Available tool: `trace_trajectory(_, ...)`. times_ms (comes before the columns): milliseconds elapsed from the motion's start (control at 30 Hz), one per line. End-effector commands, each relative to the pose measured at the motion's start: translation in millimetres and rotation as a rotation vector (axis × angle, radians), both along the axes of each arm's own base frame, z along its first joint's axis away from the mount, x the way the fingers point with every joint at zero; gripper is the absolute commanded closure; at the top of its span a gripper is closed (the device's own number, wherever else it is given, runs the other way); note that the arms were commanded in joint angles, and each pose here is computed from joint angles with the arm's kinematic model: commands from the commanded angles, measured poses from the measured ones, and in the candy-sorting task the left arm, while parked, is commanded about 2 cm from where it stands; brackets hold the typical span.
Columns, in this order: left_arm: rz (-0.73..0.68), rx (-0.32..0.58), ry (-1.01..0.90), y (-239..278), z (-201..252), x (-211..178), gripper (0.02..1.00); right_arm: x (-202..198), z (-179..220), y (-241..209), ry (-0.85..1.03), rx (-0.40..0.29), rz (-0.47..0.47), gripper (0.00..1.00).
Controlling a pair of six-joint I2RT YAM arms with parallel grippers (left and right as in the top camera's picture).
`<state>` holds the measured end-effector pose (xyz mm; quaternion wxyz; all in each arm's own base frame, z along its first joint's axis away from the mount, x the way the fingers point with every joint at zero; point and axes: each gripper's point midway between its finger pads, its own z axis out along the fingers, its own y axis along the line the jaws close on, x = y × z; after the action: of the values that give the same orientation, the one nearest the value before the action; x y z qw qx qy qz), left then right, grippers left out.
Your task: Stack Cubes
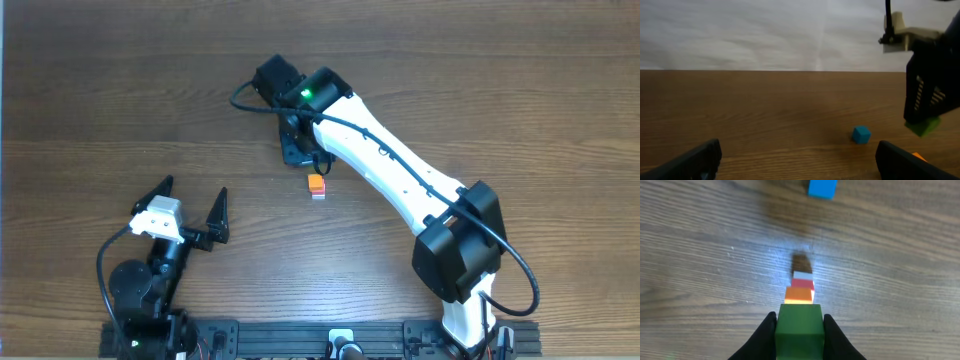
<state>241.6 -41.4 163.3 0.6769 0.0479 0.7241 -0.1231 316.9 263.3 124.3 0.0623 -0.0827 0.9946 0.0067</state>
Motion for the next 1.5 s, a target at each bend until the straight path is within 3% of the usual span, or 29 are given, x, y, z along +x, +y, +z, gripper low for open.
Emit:
trace_trajectory(33,-0.012,0.014,-0.003,-2.2,-1.7,-0.5,0.018,-10.7,-1.4,-1.1,0.013,-0.010,-0.024,0.991)
trace_trajectory(533,-0.012,0.014,-0.003,-2.2,-1.7,-0.5,0.020,-29.4,-16.0,5.5,0.068,0.004,-0.011,0.989)
trace_trajectory(1500,-0.012,0.014,-0.003,-2.2,-1.8,-0.5,0.018,-20.1,-26.7,-0.9,0.058,0.012,-0.049,0.989)
